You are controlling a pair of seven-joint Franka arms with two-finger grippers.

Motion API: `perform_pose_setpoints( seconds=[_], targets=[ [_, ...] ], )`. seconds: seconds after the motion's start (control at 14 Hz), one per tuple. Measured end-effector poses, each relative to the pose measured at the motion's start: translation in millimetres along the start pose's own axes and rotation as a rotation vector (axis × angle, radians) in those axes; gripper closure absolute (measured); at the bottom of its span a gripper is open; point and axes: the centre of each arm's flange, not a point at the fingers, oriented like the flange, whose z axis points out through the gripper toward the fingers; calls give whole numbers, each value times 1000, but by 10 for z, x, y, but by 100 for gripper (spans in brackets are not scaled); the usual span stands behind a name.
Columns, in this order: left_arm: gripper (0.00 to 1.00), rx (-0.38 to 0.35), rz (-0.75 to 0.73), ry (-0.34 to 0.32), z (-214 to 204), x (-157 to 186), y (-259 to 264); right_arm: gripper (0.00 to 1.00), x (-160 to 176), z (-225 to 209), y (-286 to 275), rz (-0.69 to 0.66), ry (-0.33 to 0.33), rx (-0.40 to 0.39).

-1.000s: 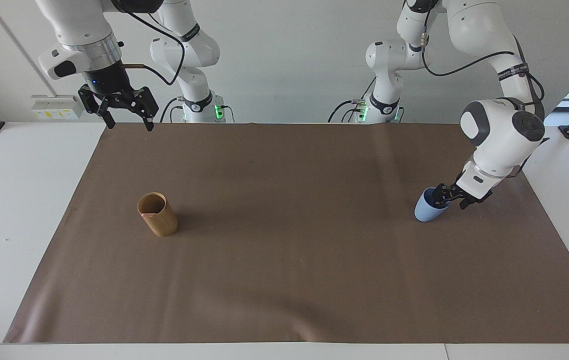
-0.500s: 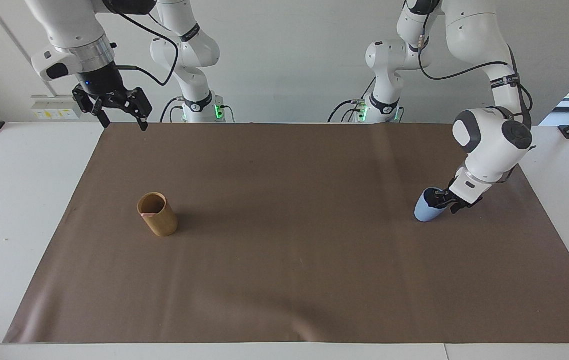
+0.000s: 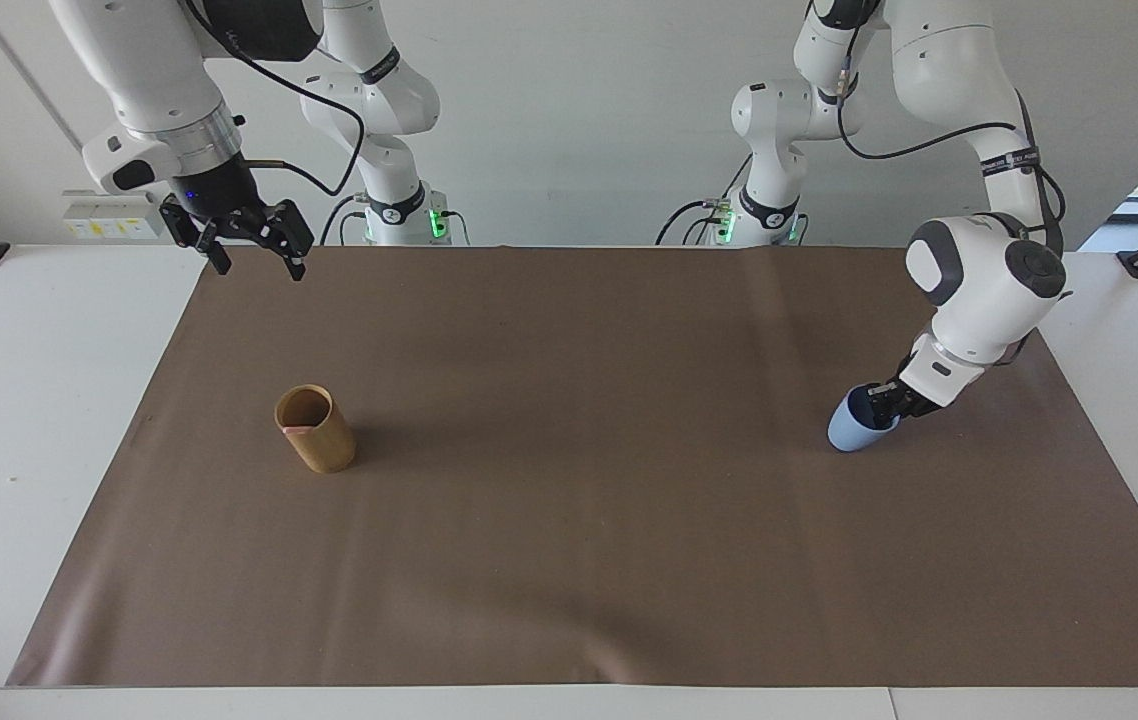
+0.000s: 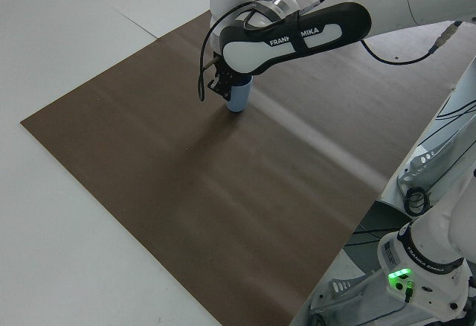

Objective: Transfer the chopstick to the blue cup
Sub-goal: 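Close the left gripper on the blue cup rim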

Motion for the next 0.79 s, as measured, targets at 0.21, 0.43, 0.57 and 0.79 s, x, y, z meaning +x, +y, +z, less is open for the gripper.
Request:
perform_pose_setpoints(
  seconds=[0.21, 0.43, 0.57, 0.79],
  targets=[
    [95, -1, 6, -5, 1, -3, 25, 0, 27, -15, -17, -3, 24, 3],
    [95, -4, 37, 13, -101, 9, 225, 0, 31, -14, -18, -3, 26, 3],
    [95, -6, 81, 39, -219, 12, 602, 0, 34, -7, -18, -3, 25, 3],
    [95, -15, 123, 95, -271, -4, 1370, 0, 123, 73, -13, -6, 44, 5]
  ],
)
